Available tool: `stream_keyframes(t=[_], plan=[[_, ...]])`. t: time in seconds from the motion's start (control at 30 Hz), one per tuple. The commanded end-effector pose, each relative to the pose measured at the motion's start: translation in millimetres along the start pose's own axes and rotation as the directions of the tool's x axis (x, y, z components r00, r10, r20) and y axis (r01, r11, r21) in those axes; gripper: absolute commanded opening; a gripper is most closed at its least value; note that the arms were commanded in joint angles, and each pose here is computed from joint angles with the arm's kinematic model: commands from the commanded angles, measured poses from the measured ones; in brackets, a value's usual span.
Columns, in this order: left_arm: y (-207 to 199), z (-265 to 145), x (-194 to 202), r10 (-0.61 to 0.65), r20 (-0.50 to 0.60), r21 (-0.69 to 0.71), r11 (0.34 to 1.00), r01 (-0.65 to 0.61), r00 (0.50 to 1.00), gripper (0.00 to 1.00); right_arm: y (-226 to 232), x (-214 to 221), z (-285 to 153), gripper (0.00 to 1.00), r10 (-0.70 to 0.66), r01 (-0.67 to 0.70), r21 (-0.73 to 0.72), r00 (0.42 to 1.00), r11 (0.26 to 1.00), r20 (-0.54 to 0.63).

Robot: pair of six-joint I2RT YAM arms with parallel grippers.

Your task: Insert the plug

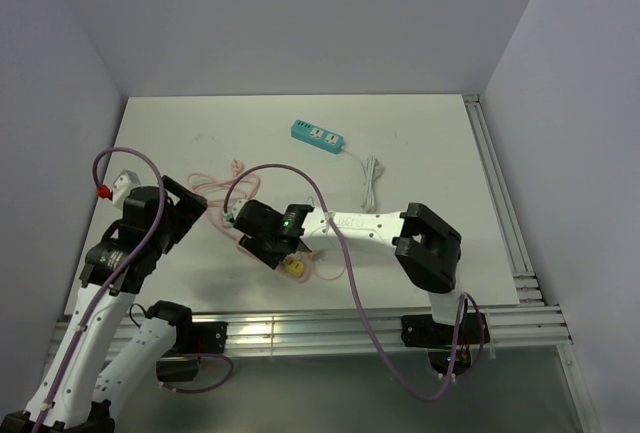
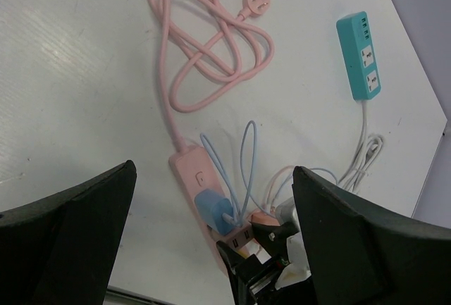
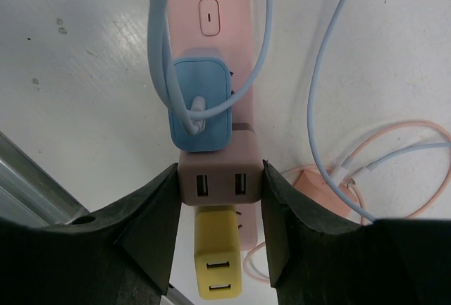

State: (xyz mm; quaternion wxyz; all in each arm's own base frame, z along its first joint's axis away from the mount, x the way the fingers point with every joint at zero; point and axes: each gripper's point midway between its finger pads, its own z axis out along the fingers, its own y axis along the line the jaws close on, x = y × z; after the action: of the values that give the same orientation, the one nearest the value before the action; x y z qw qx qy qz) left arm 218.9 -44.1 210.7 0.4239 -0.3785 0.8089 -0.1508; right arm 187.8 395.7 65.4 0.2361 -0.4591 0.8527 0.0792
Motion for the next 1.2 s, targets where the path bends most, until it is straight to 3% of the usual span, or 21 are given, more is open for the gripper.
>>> stream_keyframes(t=[0.0,0.33,0.57,0.6,0.63,0.67,0.77,0.8,0.83,1.07,1.13,1.17], plan=[[-8.9,-3.0,-2.8,-0.007,0.008,0.050,0.999,0.007,1.000,0.98,-16.8,59.4,37.4,0.00,0.034,-0.021,0.082,0.987,0.996,-0.156],[-7.7,-4.4,0.4,0.000,-0.012,0.044,0.999,0.001,1.000,0.97,-7.1,75.9,56.8,0.00,0.053,-0.038,0.086,0.981,0.996,-0.185],[-7.1,-2.6,4.2,-0.020,-0.017,0.058,0.998,0.020,1.000,0.97,-16.6,21.6,30.5,0.00,0.069,-0.064,0.128,0.997,0.990,-0.033],[-6.7,-2.1,5.0,-0.017,-0.020,0.056,0.998,0.018,1.000,0.97,-20.4,12.4,24.7,0.08,0.069,-0.067,0.145,0.998,0.987,-0.006],[-5.9,-1.7,4.6,-0.015,-0.019,0.048,0.999,0.016,1.000,0.97,-20.6,-2.9,17.3,0.22,0.072,-0.076,0.143,0.997,0.987,0.032],[-4.8,-0.7,4.6,-0.011,-0.020,0.038,0.999,0.012,1.000,0.97,-23.2,-13.7,6.4,0.54,0.078,-0.087,0.146,0.995,0.985,0.063],[-3.2,-1.3,1.9,-0.003,-0.014,0.019,1.000,0.003,1.000,0.97,-29.5,-46.1,-24.3,0.87,0.091,-0.114,0.155,0.985,0.981,0.148],[-2.3,-1.6,1.7,-0.003,-0.012,0.016,1.000,0.003,1.000,0.98,-30.4,-52.3,-32.0,0.93,0.097,-0.123,0.157,0.982,0.980,0.165],[-2.3,-2.1,0.9,-0.005,-0.009,0.016,1.000,0.005,1.000,0.98,-33.3,-60.7,-46.6,0.98,0.105,-0.136,0.156,0.976,0.978,0.190],[-2.5,-3.2,3.7,-0.022,-0.012,0.038,0.999,0.022,1.000,0.97,-45.2,-52.0,-98.3,0.98,0.208,-0.253,0.142,0.940,0.957,0.270],[-1.8,-3.0,4.9,-0.023,-0.016,0.037,0.999,0.023,1.000,0.97,-51.2,-34.4,-100.3,0.95,0.225,-0.273,0.165,0.939,0.948,0.261],[-2.3,-3.3,4.8,-0.022,-0.015,0.040,0.999,0.022,1.000,0.97,-56.1,-33.8,-112.0,0.87,0.255,-0.311,0.160,0.921,0.937,0.294]])
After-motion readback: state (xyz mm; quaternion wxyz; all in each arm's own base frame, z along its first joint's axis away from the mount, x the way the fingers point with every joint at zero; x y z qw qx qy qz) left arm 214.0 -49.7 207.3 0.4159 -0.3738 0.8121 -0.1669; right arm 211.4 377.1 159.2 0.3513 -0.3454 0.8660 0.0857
